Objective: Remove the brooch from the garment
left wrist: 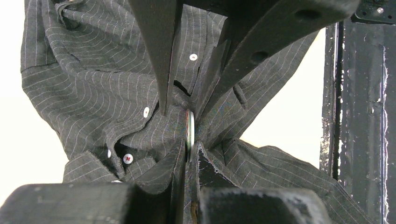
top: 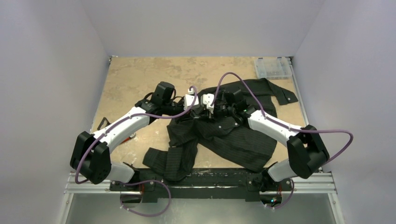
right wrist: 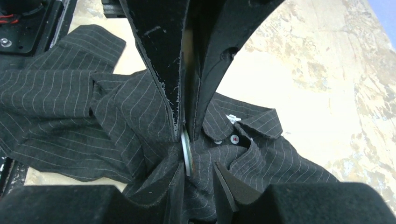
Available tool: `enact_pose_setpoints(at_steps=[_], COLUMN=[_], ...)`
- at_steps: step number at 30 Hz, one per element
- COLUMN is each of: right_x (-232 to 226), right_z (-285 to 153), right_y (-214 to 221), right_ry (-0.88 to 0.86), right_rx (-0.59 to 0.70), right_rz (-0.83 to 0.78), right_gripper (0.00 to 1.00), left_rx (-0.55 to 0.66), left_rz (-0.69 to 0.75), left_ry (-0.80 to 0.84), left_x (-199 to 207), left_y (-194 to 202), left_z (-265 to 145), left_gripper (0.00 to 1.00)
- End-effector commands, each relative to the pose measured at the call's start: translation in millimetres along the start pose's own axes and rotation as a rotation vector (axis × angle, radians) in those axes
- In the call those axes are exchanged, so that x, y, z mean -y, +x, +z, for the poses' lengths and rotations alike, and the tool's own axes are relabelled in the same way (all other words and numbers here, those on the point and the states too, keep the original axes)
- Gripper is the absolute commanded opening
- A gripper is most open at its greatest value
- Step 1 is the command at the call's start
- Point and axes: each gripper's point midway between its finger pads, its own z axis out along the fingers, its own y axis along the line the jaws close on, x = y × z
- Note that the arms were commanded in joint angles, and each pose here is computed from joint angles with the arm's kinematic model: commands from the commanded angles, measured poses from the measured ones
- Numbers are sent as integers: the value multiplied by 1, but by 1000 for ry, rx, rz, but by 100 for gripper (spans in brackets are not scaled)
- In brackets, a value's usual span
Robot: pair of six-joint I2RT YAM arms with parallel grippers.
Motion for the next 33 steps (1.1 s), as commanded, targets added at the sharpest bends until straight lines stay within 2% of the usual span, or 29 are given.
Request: enact_pose_setpoints(at_steps=[1,7,8,9,11,12,14,15,19,20,26,33], right_x=[5,4,3,3,2,2,4,4,8,8,9,2], right_z=[3,5,5,6,6,7,7,7,4,2,-2,-6], right_y=[-3,-7,-8,-9,-12,-13,-16,-19,-37,-41,-62,-78], right_ry=[4,-2,-5,-7,-8,-7,-3,-5,31,44,75,34], right_rx=[8,22,25,27,30,31,37,42,117,135,233,282], right_rz=[-33,-39,-40,-42,-46,-43,-31,-29,4,24,101,158], right_gripper=[31,29,26,21,3,0,0,0,0,0,0,0], left_rx=[69,65,64,63,57,51,45,40,28,31,42,126], left_rz=[53,55,52,48,35,26,1,-19,-72,-80,-106,-114], left_ry=[23,28,29,30,35,37,28,12,-81,-104,-151,-124], left_x=[-1,-1,-1,-1,0,0,-1,-4,-16,-19,-21,-21], left_y=[-23,-24,-24,-24,-24,-23,-21,-20,-10,-8,5,-20], left_z=[-3,-3,-3,-3,-3,-3,-8,-12,-37,-45,-65,-67], left_gripper=[0,0,0,0,0,0,15,26,53,56,54,42])
